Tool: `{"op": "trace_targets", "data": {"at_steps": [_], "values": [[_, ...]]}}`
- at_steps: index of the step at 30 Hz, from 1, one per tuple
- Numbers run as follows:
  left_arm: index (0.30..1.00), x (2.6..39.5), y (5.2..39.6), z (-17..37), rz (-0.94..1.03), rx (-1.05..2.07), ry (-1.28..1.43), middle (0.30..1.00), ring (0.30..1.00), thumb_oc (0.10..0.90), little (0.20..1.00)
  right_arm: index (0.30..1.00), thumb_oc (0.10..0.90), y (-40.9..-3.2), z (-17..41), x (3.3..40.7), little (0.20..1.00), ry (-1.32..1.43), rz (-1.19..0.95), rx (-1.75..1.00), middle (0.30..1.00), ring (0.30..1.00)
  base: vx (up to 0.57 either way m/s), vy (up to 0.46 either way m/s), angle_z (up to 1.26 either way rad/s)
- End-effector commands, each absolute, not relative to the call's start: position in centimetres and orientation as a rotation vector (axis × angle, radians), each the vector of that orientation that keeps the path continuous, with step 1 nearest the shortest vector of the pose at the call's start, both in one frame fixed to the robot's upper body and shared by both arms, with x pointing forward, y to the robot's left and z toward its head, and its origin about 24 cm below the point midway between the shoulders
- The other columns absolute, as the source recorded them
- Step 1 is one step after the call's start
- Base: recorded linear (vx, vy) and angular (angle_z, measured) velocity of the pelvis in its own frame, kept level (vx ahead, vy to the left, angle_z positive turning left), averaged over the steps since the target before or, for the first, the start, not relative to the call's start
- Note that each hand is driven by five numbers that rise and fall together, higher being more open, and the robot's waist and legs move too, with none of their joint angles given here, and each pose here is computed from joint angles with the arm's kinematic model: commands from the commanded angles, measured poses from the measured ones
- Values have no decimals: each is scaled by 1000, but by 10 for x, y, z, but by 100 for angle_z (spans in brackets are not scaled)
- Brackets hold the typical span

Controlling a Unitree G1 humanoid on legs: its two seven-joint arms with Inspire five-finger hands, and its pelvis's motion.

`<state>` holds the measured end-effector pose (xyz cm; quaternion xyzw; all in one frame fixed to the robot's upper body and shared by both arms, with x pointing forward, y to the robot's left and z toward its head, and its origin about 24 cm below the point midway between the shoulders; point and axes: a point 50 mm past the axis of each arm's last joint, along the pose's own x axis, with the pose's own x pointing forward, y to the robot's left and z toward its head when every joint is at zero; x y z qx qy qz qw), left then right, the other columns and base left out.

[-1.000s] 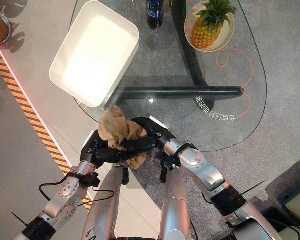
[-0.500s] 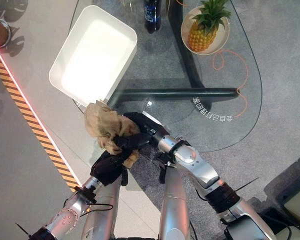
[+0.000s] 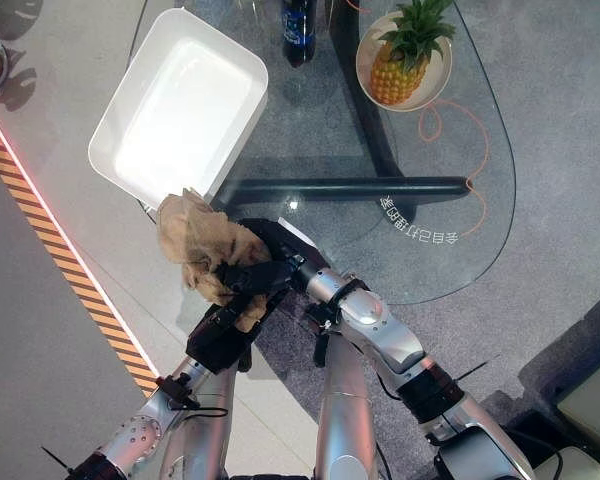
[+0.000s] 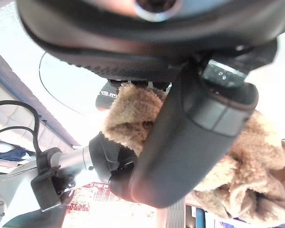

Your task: Wipe the table with a cloth and put it in the basket.

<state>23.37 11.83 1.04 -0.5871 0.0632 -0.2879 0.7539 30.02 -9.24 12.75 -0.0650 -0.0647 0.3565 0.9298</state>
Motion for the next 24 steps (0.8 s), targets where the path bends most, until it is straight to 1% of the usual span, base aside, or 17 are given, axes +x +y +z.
{"op": "trace_targets", "data": {"at_steps": [1,2,4,7,8,11,12,13,14,15,16,17,18,19,20,21,24], "values": [[900,252,110,86,-861,-1217,-277,900,900,800,900,300,100,-77,114,275,200,-107,871,-127,300,300,0,0,0],[900,253,113,83,-781,-1081,-262,900,900,800,900,300,100,-78,110,274,200,-93,869,-124,300,300,0,0,0],[900,258,119,86,-686,-925,-265,900,900,800,900,300,100,-80,111,273,200,-92,864,-132,300,300,30,12,1],[900,262,128,89,-578,-777,-271,900,900,800,900,300,100,-84,110,275,200,-93,853,-133,300,300,-25,-4,2],[900,267,134,96,-499,-675,-293,900,900,800,900,300,100,-84,114,277,200,-106,847,-136,300,300,-70,-14,0],[900,271,146,100,-316,-504,-308,900,900,800,900,300,100,-87,115,278,200,-104,836,-134,300,300,-23,-5,0],[719,271,149,101,-268,-468,-317,719,719,589,689,300,100,-88,115,278,200,-103,834,-132,300,300,0,0,0],[629,271,152,103,-229,-418,-333,629,629,484,584,300,100,-89,113,278,200,-102,831,-131,300,300,0,0,0],[641,271,155,106,-190,-380,-349,641,641,498,598,300,100,-90,113,278,200,-100,827,-131,300,300,0,0,0],[707,271,158,108,-151,-349,-362,707,707,575,675,300,100,-91,112,278,200,-99,824,-129,300,300,0,0,0],[747,270,159,110,-133,-327,-379,747,747,622,722,300,100,-92,112,278,200,-99,821,-127,300,300,0,0,0],[599,269,161,114,-102,-284,-408,599,599,449,549,300,100,-92,111,277,200,-98,815,-123,300,300,0,0,0],[545,269,161,115,-96,-268,-416,545,545,385,485,300,100,-92,111,277,200,-98,813,-123,300,300,0,0,0],[545,268,161,117,-91,-247,-430,545,545,385,485,300,100,-93,110,277,200,-98,811,-123,300,300,0,0,0],[373,267,160,118,-87,-226,-443,373,373,185,285,300,100,-93,110,277,200,-98,809,-121,300,300,7,-7,4],[300,267,160,119,-82,-210,-450,300,300,100,200,300,100,-93,109,277,200,-99,807,-119,300,300,6,-6,4],[300,266,159,123,-84,-163,-468,300,300,100,200,300,100,-93,109,277,200,-101,806,-116,300,300,0,0,0]]}}
